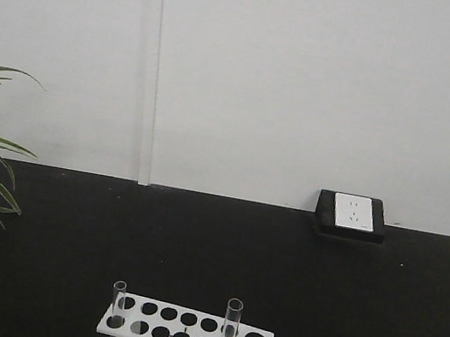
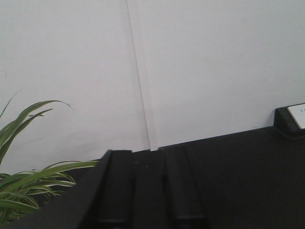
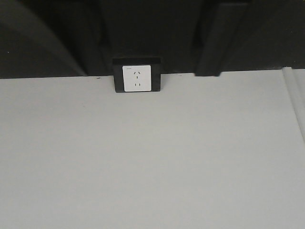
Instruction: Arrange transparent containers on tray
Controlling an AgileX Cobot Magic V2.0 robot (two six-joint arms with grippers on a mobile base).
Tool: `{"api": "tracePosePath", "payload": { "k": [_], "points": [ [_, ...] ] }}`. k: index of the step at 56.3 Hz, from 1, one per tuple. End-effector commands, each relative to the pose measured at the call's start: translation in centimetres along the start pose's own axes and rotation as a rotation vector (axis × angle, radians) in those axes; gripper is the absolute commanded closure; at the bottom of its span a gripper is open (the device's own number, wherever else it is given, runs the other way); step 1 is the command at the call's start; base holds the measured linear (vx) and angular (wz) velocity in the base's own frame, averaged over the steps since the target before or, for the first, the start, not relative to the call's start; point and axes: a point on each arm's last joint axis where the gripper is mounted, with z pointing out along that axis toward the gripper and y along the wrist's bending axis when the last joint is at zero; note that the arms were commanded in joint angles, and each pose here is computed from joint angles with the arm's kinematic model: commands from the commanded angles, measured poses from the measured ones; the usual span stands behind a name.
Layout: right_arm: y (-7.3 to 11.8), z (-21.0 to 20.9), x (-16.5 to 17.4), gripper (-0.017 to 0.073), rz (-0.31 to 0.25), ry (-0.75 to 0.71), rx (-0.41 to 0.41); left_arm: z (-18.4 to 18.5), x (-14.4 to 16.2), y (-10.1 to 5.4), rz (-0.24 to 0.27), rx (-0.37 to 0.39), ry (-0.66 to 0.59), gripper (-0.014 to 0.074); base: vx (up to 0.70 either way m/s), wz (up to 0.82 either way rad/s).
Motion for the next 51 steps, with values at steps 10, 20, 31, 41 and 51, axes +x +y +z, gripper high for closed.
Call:
{"api": "tracePosePath", "payload": {
  "k": [10,20,31,41,51],
  "points": [
    [0.0,-0.1,-2.1,-0.017,-0.017,-0.13,-0.002,-0.4,-2.1,0.0,-0.016,-0.003,-0.114,-0.0009,0.0,0.0],
    [0.0,-0.2,-2.6,-0.0148,0.024,-0.185,-0.006,-0.4,-2.2,0.0,-0.05,-0.002,-0.133,-0.0013,0.0,0.0],
    [0.2,-0.3,-2.9,-0.0093,-0.11,-0.228,-0.008,0.0,-2.0,0.0,-0.02,-0.005,-0.153,0.0022,0.0,0.0],
    [1.4,-0.1,-1.3,-0.0051,-0.173,-0.214,-0.073,0.3,0.5,-0.1,0.027,-0.007,-0.17,0.0071,0.0,0.0],
    [4.2,-0.3,3.0,-0.0028,-0.188,-0.197,-0.229,0.3,5.1,-0.4,0.022,0.006,-0.117,0.0115,0.0,0.0]
  ]
}}
